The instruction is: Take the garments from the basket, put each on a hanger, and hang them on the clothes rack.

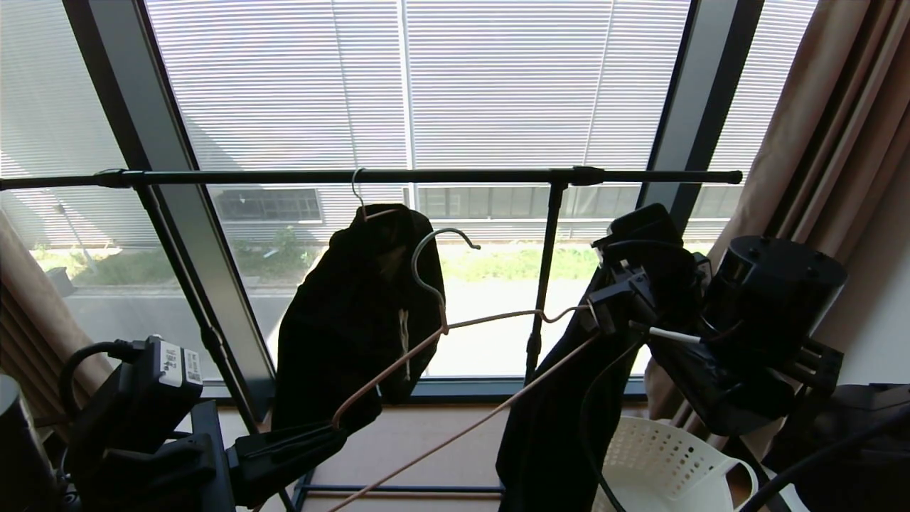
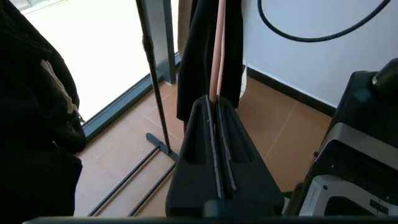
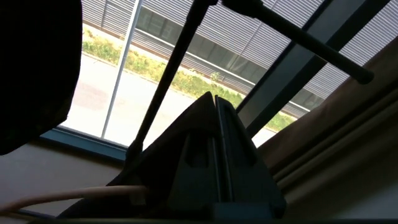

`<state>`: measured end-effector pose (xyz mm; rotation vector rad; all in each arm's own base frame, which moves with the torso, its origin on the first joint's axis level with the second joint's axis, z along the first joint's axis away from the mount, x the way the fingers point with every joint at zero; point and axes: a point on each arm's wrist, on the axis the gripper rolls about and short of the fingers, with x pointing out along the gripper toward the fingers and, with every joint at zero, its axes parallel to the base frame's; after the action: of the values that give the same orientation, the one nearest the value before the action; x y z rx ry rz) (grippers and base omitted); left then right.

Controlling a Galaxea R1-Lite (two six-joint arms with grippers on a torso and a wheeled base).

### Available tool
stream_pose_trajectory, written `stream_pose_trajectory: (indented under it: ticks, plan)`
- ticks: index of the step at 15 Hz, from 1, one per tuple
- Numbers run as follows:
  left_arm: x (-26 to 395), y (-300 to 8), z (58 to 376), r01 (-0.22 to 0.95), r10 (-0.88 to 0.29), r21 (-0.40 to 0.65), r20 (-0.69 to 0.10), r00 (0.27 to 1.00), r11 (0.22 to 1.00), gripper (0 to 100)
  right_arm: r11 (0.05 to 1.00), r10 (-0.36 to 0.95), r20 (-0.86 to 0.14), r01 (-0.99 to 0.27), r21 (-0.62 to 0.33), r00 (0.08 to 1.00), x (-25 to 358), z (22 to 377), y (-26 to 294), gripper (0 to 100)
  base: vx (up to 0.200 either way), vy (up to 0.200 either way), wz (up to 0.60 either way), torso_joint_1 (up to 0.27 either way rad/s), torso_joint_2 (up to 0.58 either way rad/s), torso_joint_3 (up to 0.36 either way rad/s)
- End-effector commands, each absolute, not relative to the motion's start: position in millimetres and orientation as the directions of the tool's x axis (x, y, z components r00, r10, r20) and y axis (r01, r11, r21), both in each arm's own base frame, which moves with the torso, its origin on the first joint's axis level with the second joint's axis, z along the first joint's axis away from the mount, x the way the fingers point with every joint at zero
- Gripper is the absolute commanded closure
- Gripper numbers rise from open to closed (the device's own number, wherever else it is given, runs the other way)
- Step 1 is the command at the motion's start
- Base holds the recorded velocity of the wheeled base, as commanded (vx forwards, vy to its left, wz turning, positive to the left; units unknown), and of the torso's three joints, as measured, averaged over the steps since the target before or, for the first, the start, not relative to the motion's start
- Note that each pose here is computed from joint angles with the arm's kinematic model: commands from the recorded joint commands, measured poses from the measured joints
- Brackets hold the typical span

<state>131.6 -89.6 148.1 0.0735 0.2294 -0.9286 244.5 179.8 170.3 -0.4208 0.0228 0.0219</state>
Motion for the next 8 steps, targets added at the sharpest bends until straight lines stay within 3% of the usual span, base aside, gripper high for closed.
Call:
stream_pose_trajectory:
  ticks: [1, 8]
  plan:
    - [135.1, -91.3, 145.1, 0.797, -0.781, -0.046, -0.242, 0.576, 0.602, 100, 0.911, 0.064, -0.043, -0.076, -0.405, 0.997, 233.1, 165.0, 189.5, 100, 0.000, 0.000, 0.00, 0.000, 0.00, 0.000]
    - [138.7, -92.3, 141.0, 0.792, -0.775, -0.057, -0.260, 0.576, 0.608, 100, 0.897, 0.232, -0.021, -0.223, -0.382, 0.972, 190.9, 171.8, 233.9, 100, 0.000, 0.000, 0.00, 0.000, 0.00, 0.000]
